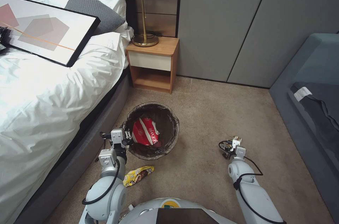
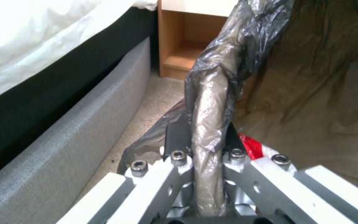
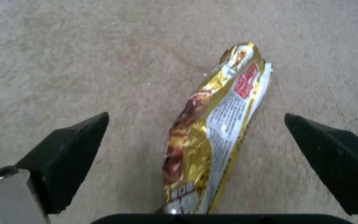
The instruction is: Pick up the trash bin, then pick up the garbage from the floor and place it into the trash bin.
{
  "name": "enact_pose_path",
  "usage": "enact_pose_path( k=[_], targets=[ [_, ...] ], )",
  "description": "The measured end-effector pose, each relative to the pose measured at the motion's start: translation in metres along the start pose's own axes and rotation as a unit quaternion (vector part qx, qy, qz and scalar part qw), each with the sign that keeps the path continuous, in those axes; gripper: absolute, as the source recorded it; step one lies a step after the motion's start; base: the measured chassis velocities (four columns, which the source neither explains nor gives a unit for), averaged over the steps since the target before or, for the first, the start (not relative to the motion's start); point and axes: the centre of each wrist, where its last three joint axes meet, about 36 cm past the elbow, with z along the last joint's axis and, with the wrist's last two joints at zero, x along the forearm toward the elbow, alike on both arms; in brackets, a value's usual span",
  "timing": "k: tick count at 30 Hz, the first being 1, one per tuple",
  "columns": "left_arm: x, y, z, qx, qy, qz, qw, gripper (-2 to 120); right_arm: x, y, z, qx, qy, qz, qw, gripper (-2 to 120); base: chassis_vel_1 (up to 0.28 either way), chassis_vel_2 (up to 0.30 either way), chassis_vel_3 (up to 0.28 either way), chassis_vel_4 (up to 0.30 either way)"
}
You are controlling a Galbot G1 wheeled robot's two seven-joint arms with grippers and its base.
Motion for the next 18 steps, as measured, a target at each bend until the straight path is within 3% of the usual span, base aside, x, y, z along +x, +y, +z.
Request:
enact_pose_path(
  k=[7, 11, 18],
  targets=[
    [0.000, 0.000, 0.001, -0.001, 0.002, 0.000, 1.0000, 0, -0.015, -0.002, 0.003, 0.003, 0.000, 0.008, 1.000, 100, 0.000, 0.000, 0.000, 0.000],
    [0.000, 0.000, 0.001, -0.001, 0.002, -0.001, 1.0000, 0, -0.021, -0.002, 0.010, 0.006, 0.007, 0.012, 1.000, 93, 0.000, 0.000, 0.000, 0.000],
    [0.001, 0.000, 0.001, -0.001, 0.002, -0.001, 1.0000, 0, -0.031, -0.005, 0.028, 0.015, 0.022, 0.019, 0.999, 65, 0.000, 0.000, 0.000, 0.000]
  ],
)
